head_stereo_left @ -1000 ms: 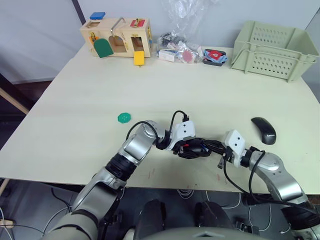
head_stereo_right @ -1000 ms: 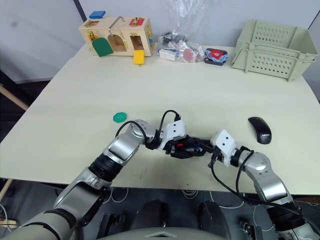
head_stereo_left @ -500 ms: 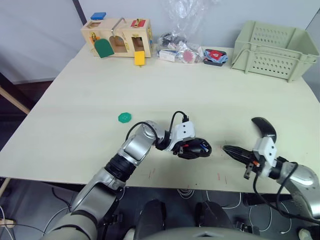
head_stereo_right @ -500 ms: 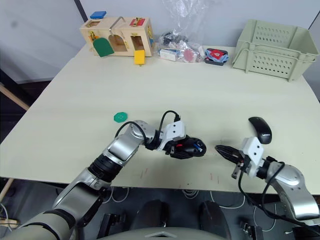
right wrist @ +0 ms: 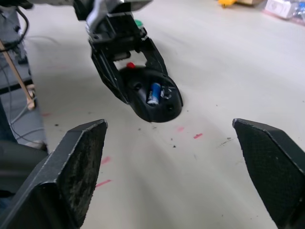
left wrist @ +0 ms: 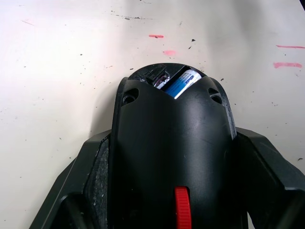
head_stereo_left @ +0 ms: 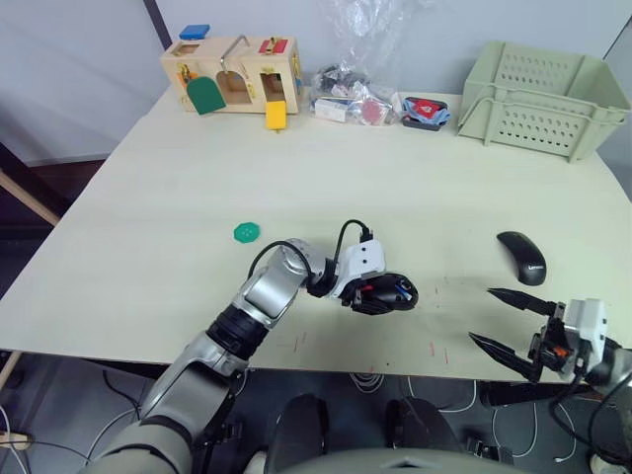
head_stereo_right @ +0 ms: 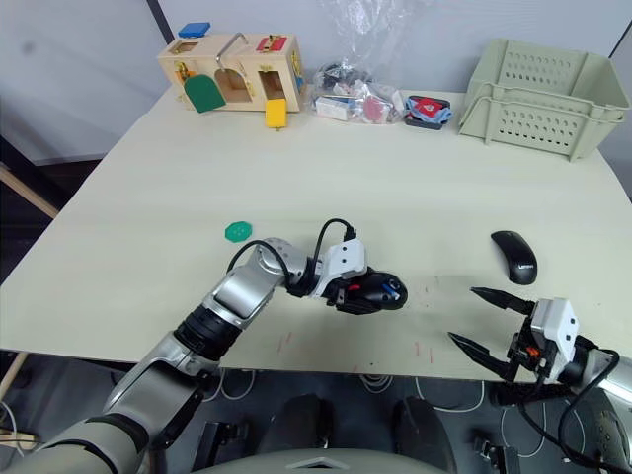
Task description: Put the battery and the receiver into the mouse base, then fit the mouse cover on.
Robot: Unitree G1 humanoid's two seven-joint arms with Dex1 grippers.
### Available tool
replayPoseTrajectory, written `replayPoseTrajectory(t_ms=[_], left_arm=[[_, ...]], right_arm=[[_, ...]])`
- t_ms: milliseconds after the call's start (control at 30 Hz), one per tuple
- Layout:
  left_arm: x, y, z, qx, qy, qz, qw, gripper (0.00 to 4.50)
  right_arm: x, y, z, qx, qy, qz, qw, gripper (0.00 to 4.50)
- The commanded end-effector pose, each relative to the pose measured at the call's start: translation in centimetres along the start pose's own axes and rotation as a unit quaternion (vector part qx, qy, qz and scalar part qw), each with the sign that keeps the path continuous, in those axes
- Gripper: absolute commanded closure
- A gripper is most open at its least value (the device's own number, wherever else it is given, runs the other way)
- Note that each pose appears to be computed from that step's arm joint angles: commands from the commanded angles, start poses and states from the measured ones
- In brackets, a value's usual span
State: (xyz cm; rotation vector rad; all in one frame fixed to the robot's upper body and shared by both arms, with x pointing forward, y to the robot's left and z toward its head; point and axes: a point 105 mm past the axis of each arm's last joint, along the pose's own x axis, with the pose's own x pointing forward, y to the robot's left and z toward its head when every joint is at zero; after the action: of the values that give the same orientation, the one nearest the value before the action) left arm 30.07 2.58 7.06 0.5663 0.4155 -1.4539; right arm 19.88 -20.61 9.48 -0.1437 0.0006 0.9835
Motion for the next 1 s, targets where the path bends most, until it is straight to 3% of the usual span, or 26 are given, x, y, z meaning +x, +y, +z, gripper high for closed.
replayPoseTrajectory(t_ms=[33,100,133,233,567,1000], left_arm=[[0.2,-0.8,-2.2,-0.027,0.032,-0.013,0.999,1.56],[0.2,-0.7,-2.1,-0.033,0.024,-0.007,0.999,1.56],[0.2,-0.8,-2.1,-0.034,0.023,-0.008,0.999,0.76],[0.2,-0.9,-2.1,-0.035,0.016,-0.006,0.999,0.13],[-1.1,-0.2,-0.3,-0.007,-0.050,0.014,0.999,0.13],[-6.0,0.4,0.0,0.017,-0.126,0.045,0.991,0.13]], right_arm=[[-0.7,-0.2,1.1,-0.025,-0.030,-0.003,0.999,0.04],[-0.9,0.0,1.0,-0.023,-0.034,0.000,0.999,0.04],[-1.0,0.0,1.0,-0.022,-0.035,0.000,0.999,0.00],[-1.1,0.1,0.8,-0.020,-0.037,0.001,0.999,0.00],[-1.0,0.1,0.6,-0.020,-0.044,0.005,0.999,0.00],[-1.0,-0.5,1.0,-0.021,-0.057,-0.016,0.998,0.00]])
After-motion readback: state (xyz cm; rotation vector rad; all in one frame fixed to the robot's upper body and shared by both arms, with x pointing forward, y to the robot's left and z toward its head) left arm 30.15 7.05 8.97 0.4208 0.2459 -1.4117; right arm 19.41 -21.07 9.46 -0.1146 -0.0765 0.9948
